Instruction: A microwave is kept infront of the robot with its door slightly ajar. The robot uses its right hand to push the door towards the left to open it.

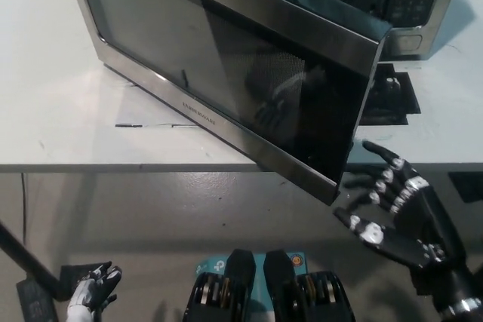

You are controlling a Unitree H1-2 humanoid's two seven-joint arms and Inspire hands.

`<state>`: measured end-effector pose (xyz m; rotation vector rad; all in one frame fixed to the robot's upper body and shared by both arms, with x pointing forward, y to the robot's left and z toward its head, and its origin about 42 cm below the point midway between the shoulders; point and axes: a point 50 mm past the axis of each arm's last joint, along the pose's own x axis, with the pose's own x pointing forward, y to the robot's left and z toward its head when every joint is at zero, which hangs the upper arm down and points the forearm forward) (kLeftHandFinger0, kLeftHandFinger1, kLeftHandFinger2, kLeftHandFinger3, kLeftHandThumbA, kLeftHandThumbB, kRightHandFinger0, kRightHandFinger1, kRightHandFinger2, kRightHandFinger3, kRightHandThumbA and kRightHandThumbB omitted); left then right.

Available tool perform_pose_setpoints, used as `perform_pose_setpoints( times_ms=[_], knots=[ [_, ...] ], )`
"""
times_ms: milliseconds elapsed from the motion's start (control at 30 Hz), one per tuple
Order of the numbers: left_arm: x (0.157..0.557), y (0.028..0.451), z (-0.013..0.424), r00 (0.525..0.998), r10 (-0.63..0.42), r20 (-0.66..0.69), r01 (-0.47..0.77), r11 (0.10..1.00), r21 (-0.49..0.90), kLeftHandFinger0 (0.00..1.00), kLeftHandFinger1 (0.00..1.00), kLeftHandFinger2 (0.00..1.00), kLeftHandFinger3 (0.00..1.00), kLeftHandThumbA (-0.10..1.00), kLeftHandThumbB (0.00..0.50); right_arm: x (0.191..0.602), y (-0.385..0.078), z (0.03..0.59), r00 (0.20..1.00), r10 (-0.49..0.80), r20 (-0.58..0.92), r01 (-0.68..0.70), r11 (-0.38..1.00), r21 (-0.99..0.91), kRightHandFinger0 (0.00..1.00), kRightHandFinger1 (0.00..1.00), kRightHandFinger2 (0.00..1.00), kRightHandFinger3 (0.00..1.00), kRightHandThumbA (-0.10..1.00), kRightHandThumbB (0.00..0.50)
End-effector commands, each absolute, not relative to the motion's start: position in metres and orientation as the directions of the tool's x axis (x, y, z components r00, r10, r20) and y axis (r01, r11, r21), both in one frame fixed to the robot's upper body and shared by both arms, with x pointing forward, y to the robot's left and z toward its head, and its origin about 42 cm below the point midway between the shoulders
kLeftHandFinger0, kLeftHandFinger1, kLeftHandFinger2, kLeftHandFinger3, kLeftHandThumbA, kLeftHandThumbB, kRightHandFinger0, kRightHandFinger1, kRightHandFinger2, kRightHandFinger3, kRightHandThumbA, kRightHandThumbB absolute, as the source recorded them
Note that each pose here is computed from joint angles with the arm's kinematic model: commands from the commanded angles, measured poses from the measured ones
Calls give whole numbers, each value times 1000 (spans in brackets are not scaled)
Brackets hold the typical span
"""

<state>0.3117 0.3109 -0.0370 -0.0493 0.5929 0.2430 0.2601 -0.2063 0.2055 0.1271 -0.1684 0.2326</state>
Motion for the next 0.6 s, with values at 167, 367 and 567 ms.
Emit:
perform_pose_setpoints(
  times_ms=[167,367,567],
  knots=[
    [326,317,-24,833,231,-502,-253,967,25,1000,1000,973,940,409,128,218,-252,209,977,149,152,-164,982,91,273,383,524,806,852,216],
    [323,316,-27,830,224,-511,-254,967,12,1000,1000,970,938,409,124,220,-319,168,994,-105,43,105,994,-14,236,347,483,759,811,201],
    [323,315,-26,825,234,-515,-246,968,47,1000,1000,957,908,438,131,237,-373,87,914,-377,-147,375,926,-42,293,391,486,730,741,273]
  ],
)
